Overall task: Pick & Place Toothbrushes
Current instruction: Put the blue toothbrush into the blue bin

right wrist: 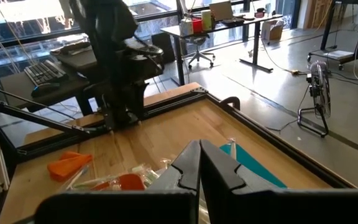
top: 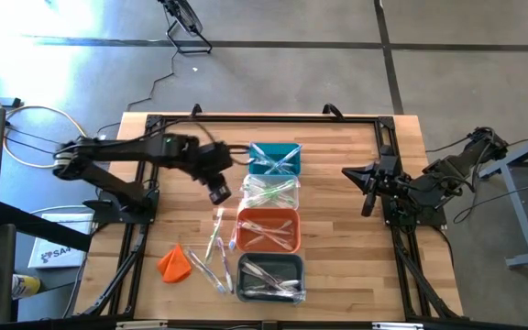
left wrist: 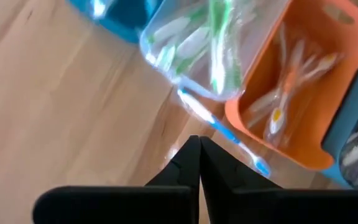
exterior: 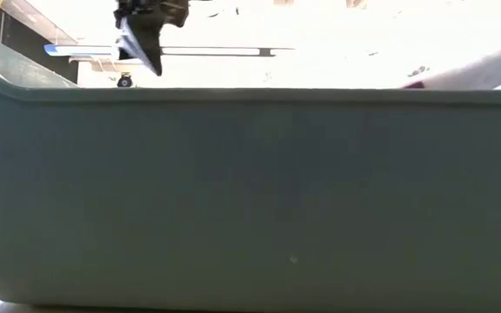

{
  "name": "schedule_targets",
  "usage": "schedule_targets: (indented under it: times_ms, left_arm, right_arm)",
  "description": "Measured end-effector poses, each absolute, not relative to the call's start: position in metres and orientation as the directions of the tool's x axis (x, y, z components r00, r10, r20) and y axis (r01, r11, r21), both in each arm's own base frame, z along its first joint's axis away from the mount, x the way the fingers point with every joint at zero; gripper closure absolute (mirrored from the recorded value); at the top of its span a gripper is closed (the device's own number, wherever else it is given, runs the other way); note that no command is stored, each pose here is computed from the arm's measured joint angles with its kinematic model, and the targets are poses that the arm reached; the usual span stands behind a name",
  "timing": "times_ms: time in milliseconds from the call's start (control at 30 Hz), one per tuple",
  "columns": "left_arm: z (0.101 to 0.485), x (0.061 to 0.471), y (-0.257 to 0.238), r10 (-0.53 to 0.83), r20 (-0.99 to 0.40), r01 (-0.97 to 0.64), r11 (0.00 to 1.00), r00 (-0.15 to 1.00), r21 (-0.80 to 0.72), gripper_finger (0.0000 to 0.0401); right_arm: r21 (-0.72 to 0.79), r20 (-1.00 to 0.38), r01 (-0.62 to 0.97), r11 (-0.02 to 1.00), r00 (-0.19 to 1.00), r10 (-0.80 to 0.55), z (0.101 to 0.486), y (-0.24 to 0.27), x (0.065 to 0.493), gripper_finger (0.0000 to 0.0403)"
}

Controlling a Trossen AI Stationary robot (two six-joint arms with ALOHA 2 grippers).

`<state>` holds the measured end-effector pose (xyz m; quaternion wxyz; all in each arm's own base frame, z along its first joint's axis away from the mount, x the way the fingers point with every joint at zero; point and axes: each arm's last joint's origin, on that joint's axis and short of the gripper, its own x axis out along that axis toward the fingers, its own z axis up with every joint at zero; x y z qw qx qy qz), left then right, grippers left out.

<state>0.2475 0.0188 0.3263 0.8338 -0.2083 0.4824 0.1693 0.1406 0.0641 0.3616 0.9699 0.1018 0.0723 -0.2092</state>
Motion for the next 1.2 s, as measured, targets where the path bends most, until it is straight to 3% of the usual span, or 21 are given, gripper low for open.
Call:
schedule_targets:
  times_ms: [333,533,933,1200]
  left_arm:
    - [0.289,0.202,-0.016,0.082,-0.803,-0.605,0.703,0.591,-0.374,0.0401]
    - [0.269,0.188,-0.032,0.095,-0.812,-0.663,0.637,0.575,-0.394,0.0401]
    - [0.253,0.180,-0.067,0.092,-0.794,-0.703,0.534,0.600,-0.469,0.0401]
    - [0.247,0.192,-0.100,0.015,-0.742,-0.646,0.505,0.670,-0.573,0.0401]
  right_arm:
    - [0.159,-0.175,0.446,0.881,0.891,-0.419,0.362,0.063,0.140,0.0401]
    - [0.161,-0.171,0.452,0.878,0.888,-0.426,0.362,0.064,0.141,0.0401]
    - [0.130,-0.137,0.558,0.819,0.829,-0.543,0.362,0.062,0.142,0.0401]
    - [-0.040,-0.130,0.553,0.832,0.823,-0.553,0.362,0.062,0.142,0.0401]
